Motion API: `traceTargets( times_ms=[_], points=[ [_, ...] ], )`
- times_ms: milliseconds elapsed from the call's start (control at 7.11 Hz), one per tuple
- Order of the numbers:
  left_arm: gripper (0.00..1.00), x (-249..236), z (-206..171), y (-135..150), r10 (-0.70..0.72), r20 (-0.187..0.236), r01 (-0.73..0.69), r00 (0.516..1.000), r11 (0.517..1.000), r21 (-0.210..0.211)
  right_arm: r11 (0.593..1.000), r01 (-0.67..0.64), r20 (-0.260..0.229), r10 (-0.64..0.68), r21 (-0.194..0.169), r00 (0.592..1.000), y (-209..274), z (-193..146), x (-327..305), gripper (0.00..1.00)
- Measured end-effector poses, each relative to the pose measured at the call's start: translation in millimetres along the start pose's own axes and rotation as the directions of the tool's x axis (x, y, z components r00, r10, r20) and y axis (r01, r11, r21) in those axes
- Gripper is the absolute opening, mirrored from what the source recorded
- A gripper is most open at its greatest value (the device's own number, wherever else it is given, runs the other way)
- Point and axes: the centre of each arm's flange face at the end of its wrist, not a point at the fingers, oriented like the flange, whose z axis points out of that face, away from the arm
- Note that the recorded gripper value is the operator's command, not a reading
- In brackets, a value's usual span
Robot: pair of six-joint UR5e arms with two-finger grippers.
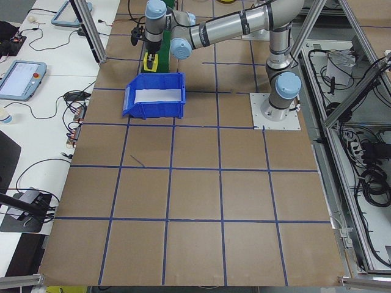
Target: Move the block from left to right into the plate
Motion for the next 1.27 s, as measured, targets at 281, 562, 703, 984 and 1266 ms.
traceTargets(
  times_ms=[281,562,703,984,1266],
  points=[
    [0.41,25,41,4,-0.014,-0.013,0.013,1.0,0.999,-0.052,0.999,-0.01,0.066,0.007,0.045,0.998,-73,23,7,1.0],
    [0.41,46,89,6,0.014,-0.022,-0.016,1.0,0.997,-0.076,0.994,-0.075,0.108,0.066,0.082,0.992,-95,48,7,1.0],
    [0.84,52,100,6,0.024,-0.024,-0.025,0.999,0.997,-0.072,0.988,-0.134,0.175,0.118,0.08,0.977,-96,59,0,1.0],
    [1.0,55,102,6,0.024,-0.022,-0.025,0.999,0.998,-0.064,0.979,-0.187,0.28,0.157,0.082,0.947,-94,78,-9,1.0],
    [1.0,56,79,6,0.018,-0.018,-0.019,1.0,0.999,-0.033,0.979,-0.182,0.293,0.148,0.093,0.945,-95,84,-10,1.0]
  ],
)
